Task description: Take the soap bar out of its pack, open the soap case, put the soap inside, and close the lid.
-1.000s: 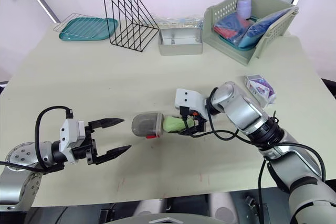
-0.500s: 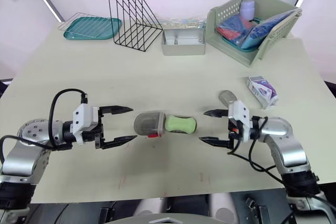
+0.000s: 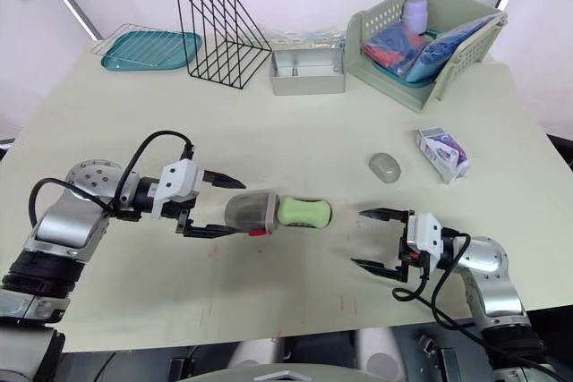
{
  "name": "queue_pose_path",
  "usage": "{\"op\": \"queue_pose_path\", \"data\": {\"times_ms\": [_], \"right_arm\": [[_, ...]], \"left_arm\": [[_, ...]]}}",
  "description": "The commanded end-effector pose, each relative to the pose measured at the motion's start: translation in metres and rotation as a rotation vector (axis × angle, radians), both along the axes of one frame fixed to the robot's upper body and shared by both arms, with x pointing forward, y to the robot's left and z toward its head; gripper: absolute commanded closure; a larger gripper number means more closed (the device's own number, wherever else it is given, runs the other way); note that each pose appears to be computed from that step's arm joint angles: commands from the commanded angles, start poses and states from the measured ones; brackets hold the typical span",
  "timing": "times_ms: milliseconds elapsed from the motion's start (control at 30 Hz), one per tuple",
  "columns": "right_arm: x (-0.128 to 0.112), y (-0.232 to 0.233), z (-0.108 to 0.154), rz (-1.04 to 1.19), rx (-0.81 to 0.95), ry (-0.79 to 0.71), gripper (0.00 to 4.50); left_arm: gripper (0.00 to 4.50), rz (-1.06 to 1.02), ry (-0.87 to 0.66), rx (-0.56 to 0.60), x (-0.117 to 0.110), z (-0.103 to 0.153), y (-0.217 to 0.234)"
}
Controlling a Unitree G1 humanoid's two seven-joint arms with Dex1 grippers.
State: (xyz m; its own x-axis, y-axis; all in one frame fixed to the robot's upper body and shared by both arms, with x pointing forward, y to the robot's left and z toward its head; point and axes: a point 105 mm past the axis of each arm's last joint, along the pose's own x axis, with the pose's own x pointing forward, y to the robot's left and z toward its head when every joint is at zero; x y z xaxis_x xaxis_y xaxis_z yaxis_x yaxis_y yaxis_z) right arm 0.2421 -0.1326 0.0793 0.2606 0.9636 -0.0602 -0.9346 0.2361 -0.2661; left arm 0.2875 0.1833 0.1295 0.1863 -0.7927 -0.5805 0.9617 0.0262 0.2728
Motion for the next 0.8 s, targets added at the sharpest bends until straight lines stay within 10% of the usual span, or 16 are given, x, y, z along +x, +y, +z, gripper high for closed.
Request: {"op": "queue_pose_path", "data": {"times_ms": [33, 800], "right_arm": [[-0.001, 0.000, 0.001, 0.000, 0.000, -0.025, 0.07], [-0.002, -0.004, 0.000, 0.017, -0.038, -0.002, 0.07]], "left_arm": [[0.00, -0.023, -0.025, 0.031, 0.003, 0.004, -0.001], [0.00, -0.026, -0.042, 0.084, 0.010, -0.020, -0.009]]}}
